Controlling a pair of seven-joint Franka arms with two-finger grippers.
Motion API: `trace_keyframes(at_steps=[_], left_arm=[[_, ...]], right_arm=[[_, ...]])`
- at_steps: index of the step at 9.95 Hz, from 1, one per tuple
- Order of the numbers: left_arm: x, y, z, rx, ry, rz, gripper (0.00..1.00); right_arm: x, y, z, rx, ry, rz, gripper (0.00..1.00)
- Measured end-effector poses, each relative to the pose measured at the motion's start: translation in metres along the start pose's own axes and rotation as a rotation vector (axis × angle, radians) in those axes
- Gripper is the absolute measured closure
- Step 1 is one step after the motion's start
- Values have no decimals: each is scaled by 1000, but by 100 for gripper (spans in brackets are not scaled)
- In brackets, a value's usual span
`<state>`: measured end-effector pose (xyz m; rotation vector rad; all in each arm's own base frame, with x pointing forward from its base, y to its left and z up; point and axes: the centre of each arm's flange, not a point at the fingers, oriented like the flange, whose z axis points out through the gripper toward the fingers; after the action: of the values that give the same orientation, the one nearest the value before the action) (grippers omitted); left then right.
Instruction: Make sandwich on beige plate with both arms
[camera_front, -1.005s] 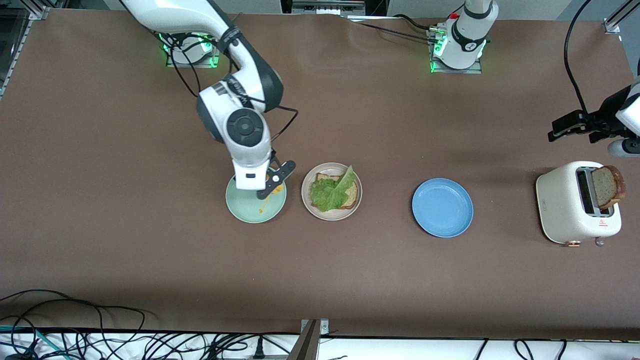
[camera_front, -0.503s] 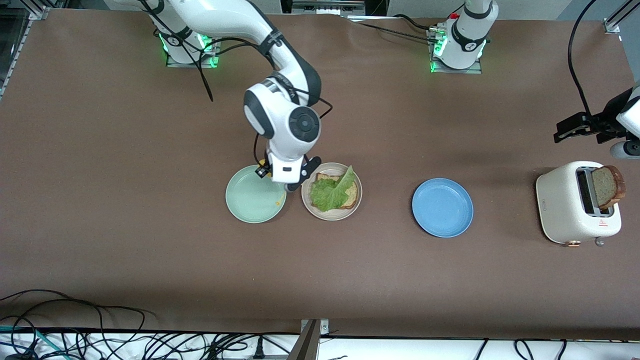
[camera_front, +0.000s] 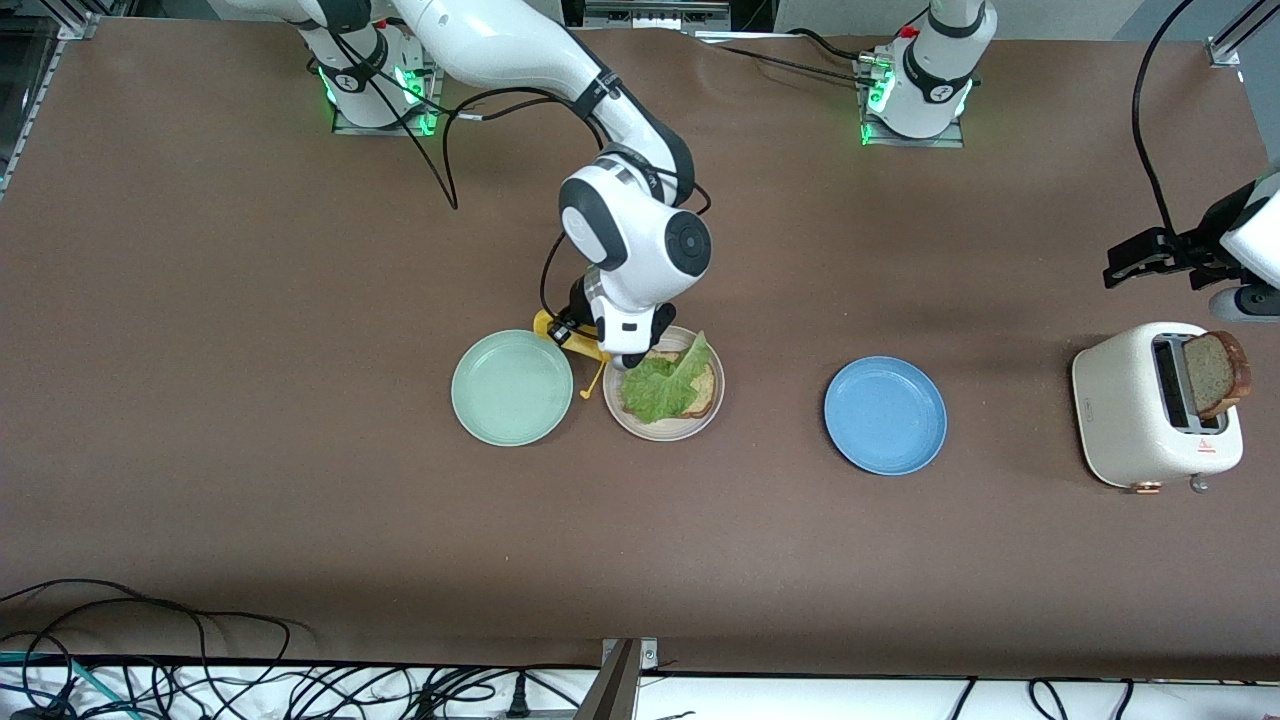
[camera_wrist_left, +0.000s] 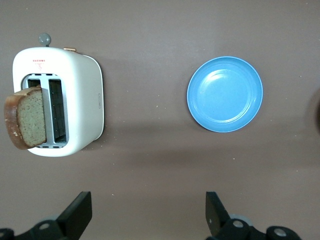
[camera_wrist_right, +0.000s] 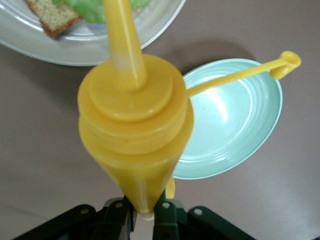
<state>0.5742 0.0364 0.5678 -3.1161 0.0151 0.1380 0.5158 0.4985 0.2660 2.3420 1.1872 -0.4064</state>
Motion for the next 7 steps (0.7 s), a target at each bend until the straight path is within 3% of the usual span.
trace_keyframes(at_steps=[4, 7], left_arm=[[0, 1, 0, 0, 0, 1, 0], [0, 1, 0, 0, 1, 1, 0]], right_arm=[[-2, -26, 11, -46, -98, -79, 83], [-2, -27, 16, -60, -127, -169, 83]])
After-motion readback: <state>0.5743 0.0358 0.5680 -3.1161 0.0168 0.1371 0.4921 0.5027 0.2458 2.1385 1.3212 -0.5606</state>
